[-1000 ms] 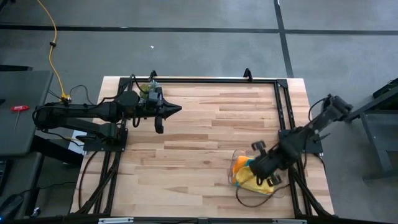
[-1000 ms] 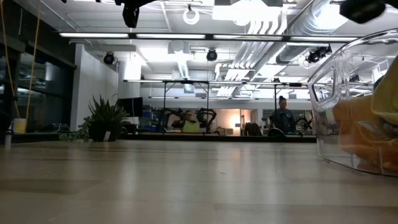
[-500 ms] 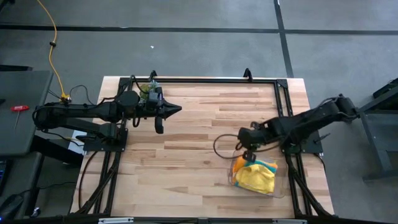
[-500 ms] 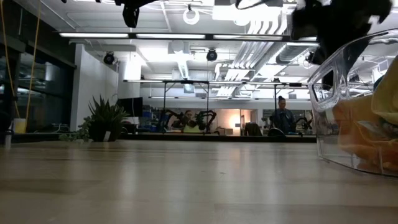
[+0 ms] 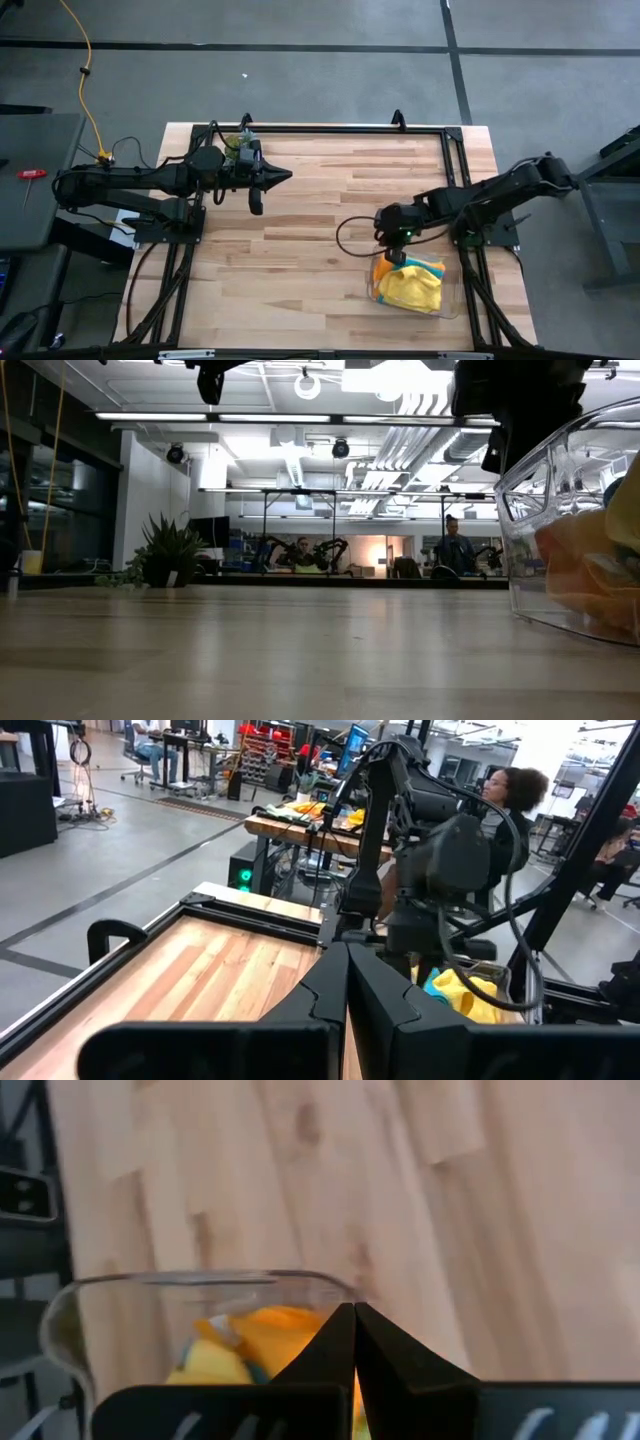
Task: Fold microfiber towels
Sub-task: Adjust the transparent bin
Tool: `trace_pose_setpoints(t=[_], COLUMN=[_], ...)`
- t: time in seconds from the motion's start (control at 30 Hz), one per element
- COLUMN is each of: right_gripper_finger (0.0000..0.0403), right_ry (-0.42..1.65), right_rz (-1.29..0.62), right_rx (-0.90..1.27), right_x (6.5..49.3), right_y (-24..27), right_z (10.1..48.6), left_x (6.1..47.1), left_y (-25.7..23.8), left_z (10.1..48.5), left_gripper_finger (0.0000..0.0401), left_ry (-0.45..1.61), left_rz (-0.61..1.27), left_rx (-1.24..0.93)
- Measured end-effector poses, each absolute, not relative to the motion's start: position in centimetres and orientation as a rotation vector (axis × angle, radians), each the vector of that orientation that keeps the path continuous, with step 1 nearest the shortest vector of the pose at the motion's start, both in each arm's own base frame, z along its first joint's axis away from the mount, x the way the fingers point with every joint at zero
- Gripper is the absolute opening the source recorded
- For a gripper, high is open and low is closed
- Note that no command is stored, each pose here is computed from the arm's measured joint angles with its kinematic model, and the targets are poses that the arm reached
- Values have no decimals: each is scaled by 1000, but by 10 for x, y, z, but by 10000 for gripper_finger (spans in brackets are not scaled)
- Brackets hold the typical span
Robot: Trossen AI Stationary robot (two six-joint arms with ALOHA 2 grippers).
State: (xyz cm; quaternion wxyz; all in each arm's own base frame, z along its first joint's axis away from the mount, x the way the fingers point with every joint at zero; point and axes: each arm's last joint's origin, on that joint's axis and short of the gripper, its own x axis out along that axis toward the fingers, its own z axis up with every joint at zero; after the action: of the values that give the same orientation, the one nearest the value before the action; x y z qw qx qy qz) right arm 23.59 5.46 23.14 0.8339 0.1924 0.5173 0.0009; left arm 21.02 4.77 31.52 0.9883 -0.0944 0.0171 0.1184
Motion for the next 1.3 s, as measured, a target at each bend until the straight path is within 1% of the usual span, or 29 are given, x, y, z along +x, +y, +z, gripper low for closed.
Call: trace_pose_setpoints(t=[0.17,0.37,0.53,0.67,0.77,0.9,1.03,1.17,1.3], right_gripper_finger=[0,0,0,0,0,0,0,0,0], right_ry=[1063,1037,977,949,992,1040,1046,1030,1040], right_rz=[85,116,31,-150,-236,-248,-252,-258,-224], right_rx=[401,381,314,322,354,411,440,454,469], right_x=[240,240,235,228,226,231,240,248,253], right_y=[66,76,78,70,62,56,52,50,52], right_z=[232,236,253,259,256,243,232,227,224], left_x=[210,210,210,210,210,210,210,210,210], left_y=[48,48,48,48,48,48,48,48,48], left_z=[315,314,313,313,313,313,313,313,313], left_gripper_finger=[0,0,0,0,0,0,0,0,0], left_ry=[35,44,56,57,57,57,56,55,55], left_rz=[238,239,240,240,240,240,240,240,241], left_rx=[-204,-205,-197,-187,-188,-188,-191,-197,-198])
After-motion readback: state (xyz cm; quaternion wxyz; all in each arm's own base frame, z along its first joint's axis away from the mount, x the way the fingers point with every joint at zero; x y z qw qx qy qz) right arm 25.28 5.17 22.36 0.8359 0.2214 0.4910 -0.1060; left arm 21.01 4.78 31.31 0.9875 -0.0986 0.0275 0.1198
